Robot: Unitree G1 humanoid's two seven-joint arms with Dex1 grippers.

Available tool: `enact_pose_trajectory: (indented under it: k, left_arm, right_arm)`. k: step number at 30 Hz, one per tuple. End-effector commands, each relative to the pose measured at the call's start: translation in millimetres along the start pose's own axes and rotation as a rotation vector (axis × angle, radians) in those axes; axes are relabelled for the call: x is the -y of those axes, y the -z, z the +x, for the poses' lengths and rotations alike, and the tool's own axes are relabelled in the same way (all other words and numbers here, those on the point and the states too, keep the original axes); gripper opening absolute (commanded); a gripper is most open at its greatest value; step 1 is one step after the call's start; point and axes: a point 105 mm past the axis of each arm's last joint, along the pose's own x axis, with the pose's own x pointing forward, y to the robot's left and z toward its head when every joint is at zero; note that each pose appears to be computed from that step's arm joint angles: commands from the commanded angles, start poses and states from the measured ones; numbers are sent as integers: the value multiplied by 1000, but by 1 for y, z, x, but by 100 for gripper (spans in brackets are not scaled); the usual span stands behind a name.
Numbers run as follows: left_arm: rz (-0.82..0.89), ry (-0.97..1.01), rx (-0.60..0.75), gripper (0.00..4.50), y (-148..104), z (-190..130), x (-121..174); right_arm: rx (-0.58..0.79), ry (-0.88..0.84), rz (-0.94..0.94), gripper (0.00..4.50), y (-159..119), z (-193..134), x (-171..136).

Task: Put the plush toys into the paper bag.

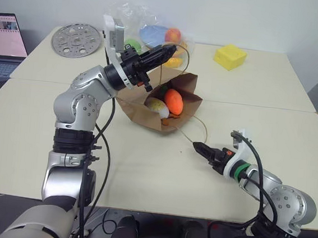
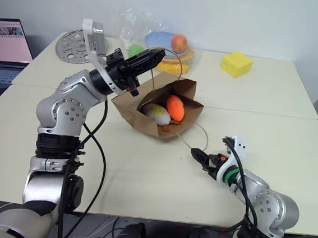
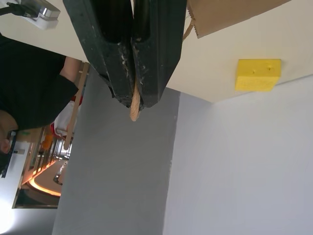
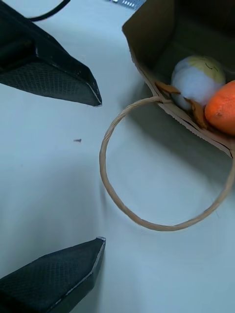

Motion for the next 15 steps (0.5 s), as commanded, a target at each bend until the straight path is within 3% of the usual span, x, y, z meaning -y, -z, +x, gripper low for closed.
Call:
enact_pose_trajectory:
  k: [1,9,12,15]
  left_arm:
    - [47,21,37,0,-15,3,4]
    - [47,16,31,0,-14,2,5]
    - [49,12,27,0,-13,1,5]
    - [50,12,27,0,-13,2,5]
  right_arm:
    - [36,-30,110,448,-4,7,-5]
    - [111,-63,296,448,-17,20,-8]
    - [110,-78,335,390,-18,20,-8]
    - [81,-110,356,286,-12,25,-14]
